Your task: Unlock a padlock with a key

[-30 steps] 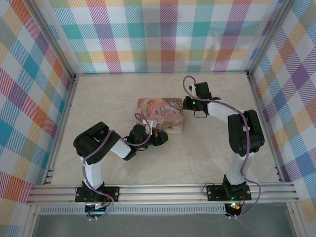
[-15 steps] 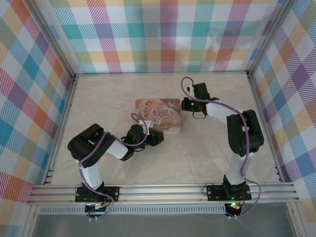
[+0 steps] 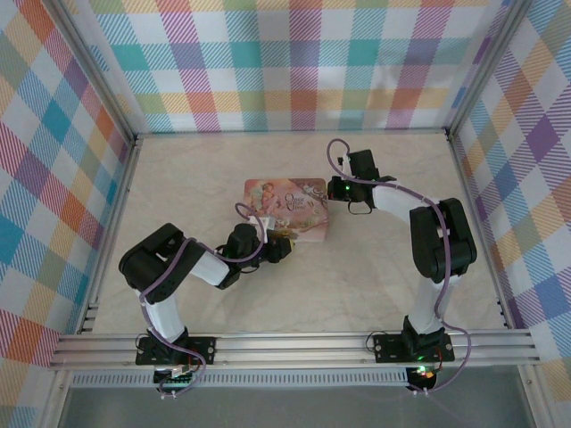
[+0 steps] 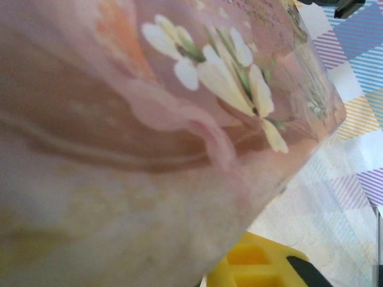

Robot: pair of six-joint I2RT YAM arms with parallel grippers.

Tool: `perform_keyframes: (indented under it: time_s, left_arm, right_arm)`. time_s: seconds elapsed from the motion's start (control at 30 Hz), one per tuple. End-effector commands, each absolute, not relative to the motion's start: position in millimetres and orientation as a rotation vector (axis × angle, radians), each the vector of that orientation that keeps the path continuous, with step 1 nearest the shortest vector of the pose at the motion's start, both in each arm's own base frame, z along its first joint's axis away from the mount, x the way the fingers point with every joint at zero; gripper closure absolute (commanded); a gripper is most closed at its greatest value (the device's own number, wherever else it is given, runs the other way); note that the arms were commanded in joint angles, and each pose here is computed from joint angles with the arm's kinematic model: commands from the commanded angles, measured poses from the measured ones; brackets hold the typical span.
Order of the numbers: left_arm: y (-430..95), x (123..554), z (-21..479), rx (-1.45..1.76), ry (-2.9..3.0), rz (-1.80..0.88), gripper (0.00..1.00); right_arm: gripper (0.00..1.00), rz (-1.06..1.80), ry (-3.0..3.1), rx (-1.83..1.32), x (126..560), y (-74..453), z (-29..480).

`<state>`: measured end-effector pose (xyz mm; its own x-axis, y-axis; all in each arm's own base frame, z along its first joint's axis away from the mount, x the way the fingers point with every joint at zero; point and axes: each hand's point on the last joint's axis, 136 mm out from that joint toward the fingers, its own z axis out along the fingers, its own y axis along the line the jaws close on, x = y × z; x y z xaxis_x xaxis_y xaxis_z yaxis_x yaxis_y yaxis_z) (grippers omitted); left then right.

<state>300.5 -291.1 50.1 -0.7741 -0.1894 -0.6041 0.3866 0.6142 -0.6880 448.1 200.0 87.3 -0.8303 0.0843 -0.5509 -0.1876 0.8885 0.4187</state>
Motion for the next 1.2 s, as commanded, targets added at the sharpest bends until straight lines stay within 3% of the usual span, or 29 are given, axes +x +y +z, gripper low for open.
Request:
perform_keyframes:
  time_s: [0.0, 0.17, 0.57, 0.97, 1.17]
  left_arm:
    - [-284.0, 300.8, 46.2, 0.155, 2.219, -1.111, 0.85]
    - [-285.7, 301.0, 44.4, 0.156, 2.235, -1.122, 0.73]
    - [-313.5, 308.9, 44.5, 0.113, 2.191, -1.247, 0.6]
    - [-283.6, 315.7, 30.7, -0.023, 2.212, -1.072, 0.61]
    - [-266.5, 313.2, 28.7, -0.069, 2.212, -1.014, 0.67]
  right_arm:
    - [1.0, 0.663, 2.502, -0.084, 439.0, 207.3, 80.4]
    - [1.0, 0.67, 2.505, -0.09, 438.1, 210.2, 79.1]
    - [1.0, 0.676, 2.51, -0.105, 435.5, 217.5, 77.7]
    - [1.0, 0.686, 2.51, -0.11, 433.2, 219.3, 77.0]
    - [1.0, 0.688, 2.513, -0.103, 431.8, 219.0, 74.5]
